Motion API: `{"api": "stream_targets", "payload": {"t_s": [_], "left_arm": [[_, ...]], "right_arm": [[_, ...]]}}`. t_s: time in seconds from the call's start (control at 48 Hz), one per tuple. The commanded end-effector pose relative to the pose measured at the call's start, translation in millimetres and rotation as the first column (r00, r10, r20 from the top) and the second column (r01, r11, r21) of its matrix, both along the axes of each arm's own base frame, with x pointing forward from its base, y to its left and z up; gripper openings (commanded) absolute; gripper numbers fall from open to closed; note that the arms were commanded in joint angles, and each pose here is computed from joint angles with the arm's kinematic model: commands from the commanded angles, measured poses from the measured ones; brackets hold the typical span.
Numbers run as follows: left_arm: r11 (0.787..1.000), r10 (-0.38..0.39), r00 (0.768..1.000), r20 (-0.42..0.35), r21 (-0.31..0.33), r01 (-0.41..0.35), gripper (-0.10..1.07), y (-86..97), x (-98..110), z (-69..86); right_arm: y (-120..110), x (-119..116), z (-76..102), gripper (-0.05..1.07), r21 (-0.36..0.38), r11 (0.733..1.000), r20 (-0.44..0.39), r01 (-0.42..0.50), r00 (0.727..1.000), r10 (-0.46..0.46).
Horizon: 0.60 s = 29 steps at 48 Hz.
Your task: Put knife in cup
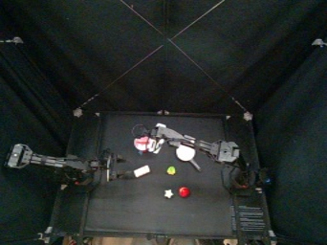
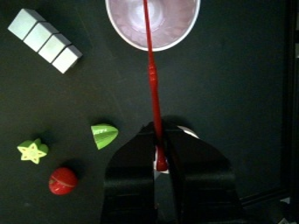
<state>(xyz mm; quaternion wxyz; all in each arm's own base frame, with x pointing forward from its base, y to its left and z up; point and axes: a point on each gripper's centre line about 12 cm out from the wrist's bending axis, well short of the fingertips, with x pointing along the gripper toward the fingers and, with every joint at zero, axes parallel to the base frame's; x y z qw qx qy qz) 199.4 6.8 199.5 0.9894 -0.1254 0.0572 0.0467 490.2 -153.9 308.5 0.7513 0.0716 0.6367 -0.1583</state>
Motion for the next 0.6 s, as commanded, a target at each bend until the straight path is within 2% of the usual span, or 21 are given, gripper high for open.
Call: {"api": "stream_targets", "payload": {"t_s": [0.0,0.417,0.583], "left_arm": [[1.000,0.001,1.000,0.014,0.004,-0.001,0.99,0.2,2,4.0],[1.000,0.003,1.000,0.009,0.003,-0.003,0.99,0.6,1,2.3],[1.000,0.003,1.000,0.009,0.003,-0.003,0.99,0.6,1,2.3]], "right_arm": [[-4,-5,19.9,0.36,-0.011,1.000,0.046,0.009,0.999,-0.008],[-9,-1,7.5,0.37,-0.007,1.000,0.023,0.016,1.000,-0.015],[-9,0,7.4,0.43,-0.009,1.000,0.025,0.017,1.000,-0.017]]}}
